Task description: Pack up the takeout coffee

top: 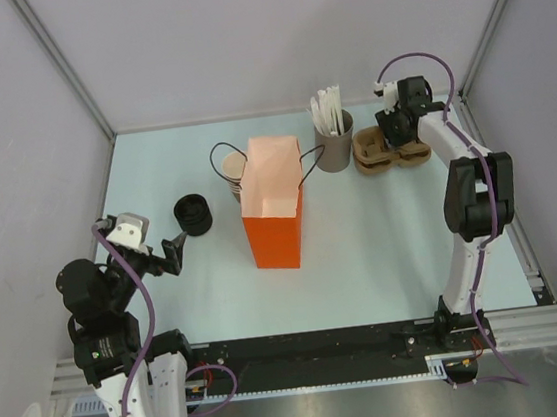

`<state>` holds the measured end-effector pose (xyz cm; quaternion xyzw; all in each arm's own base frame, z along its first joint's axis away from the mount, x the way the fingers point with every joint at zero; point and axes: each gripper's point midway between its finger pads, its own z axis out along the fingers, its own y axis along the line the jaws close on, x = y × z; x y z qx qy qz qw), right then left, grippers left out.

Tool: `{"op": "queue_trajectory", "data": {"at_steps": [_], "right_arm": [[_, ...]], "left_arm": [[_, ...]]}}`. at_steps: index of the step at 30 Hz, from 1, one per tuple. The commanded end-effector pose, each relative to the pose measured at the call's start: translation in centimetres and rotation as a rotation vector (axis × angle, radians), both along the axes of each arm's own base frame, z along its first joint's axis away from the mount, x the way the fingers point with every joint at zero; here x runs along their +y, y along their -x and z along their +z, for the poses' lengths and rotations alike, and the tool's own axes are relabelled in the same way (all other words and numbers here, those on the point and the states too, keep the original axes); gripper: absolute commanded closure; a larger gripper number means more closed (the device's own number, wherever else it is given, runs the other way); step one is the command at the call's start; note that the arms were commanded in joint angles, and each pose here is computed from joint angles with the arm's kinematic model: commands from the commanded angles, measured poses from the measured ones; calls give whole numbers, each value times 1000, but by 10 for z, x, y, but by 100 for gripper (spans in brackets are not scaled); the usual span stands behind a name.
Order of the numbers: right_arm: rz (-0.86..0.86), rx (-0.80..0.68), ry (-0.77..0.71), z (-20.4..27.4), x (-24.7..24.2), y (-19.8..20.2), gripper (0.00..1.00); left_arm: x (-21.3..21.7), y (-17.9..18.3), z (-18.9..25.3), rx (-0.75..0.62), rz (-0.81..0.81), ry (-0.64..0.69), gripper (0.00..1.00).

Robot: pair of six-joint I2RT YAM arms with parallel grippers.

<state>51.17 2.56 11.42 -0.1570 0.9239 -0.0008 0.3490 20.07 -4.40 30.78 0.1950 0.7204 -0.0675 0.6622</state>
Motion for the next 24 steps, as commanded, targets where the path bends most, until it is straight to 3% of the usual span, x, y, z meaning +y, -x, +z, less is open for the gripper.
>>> {"op": "queue_trajectory", "data": {"at_steps": [1, 12, 24], "right_arm": [[-1, -57, 20, 20, -2, -6, 58], [-10, -43, 18, 13, -7, -5, 47], [-13, -22, 6, 3, -10, -3, 45]], "left_arm": [[-2, -1, 4, -24, -15, 7, 1], [-2, -1, 3, -23, -16, 7, 1], [-2, -1, 3, -23, -13, 7, 1]]}}
